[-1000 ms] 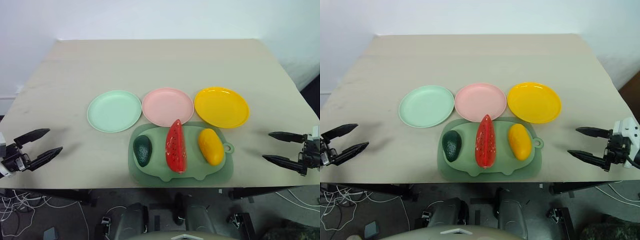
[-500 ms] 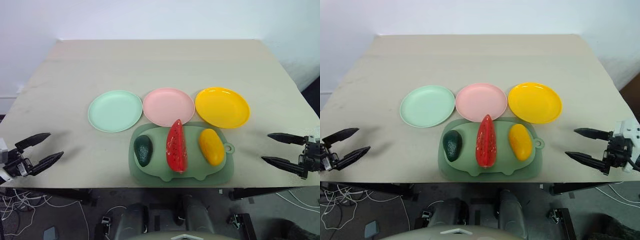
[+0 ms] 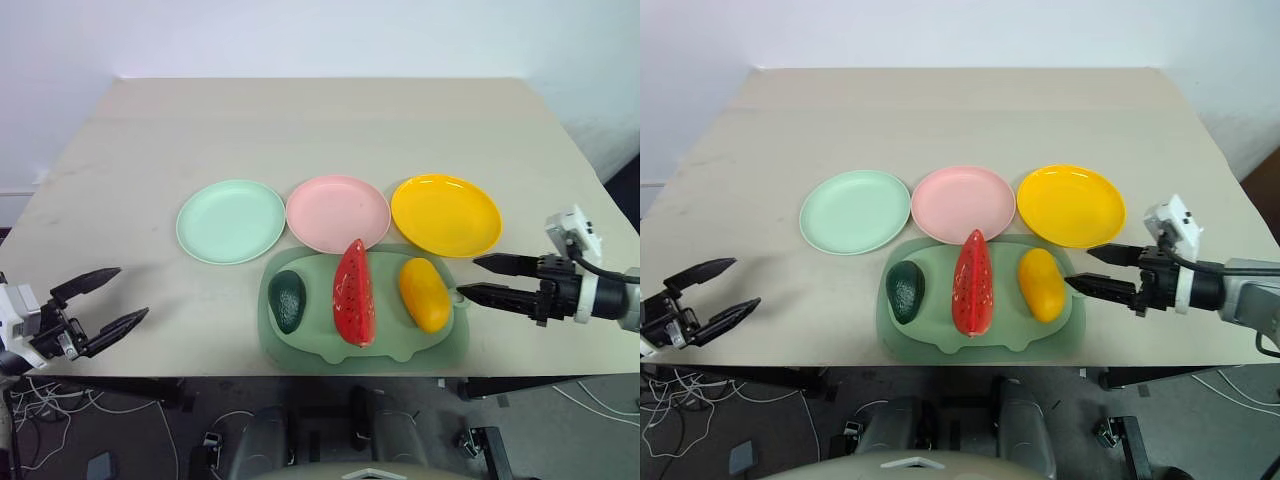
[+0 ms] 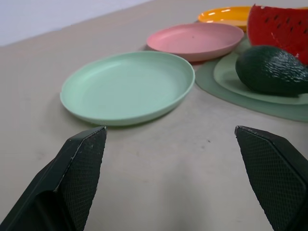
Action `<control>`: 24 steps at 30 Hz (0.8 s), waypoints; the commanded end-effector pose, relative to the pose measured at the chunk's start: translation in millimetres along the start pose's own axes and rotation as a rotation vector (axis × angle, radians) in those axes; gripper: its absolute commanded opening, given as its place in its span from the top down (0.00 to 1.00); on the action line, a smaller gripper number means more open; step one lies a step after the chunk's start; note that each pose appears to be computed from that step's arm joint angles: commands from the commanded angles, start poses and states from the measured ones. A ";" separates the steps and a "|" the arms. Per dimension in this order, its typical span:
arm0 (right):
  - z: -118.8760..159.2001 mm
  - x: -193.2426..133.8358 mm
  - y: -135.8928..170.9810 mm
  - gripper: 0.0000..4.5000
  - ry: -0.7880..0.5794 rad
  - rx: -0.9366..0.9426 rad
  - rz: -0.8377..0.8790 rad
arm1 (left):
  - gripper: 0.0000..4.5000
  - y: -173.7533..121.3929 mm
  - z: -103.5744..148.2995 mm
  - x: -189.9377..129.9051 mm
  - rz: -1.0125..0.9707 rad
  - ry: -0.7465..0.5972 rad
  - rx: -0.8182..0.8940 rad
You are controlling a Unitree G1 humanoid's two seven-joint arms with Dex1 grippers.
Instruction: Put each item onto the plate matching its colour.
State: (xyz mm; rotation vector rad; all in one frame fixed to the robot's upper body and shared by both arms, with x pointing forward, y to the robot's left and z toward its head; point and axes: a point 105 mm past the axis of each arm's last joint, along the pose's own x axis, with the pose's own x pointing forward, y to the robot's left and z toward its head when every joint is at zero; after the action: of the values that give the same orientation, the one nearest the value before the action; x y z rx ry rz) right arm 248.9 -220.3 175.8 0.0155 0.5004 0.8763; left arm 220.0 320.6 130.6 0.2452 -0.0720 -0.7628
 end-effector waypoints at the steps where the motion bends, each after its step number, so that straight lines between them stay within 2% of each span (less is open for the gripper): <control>1: 4.7 15.3 8.1 0.00 0.016 0.026 0.013 | 0.00 -6.5 6.2 -2.9 0.016 -0.023 0.015; 5: 6.3 29.8 3.5 0.00 0.036 0.066 -0.009 | 0.00 -14.0 3.4 3.5 0.031 -0.038 -0.004; 12: -10.7 47.6 -5.7 0.00 0.125 0.025 -0.103 | 0.00 -22.7 1.0 12.5 0.042 -0.063 -0.018; 24: -33.2 71.3 2.9 0.00 0.195 -0.024 -0.130 | 0.00 -20.7 -1.3 22.8 0.047 -0.079 -0.024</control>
State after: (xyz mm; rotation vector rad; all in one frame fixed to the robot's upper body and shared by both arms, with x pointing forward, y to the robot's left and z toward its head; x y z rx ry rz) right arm 270.6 -175.9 113.8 -0.0871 0.6968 0.7547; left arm 221.0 291.5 119.6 0.1688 -0.1288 -0.7210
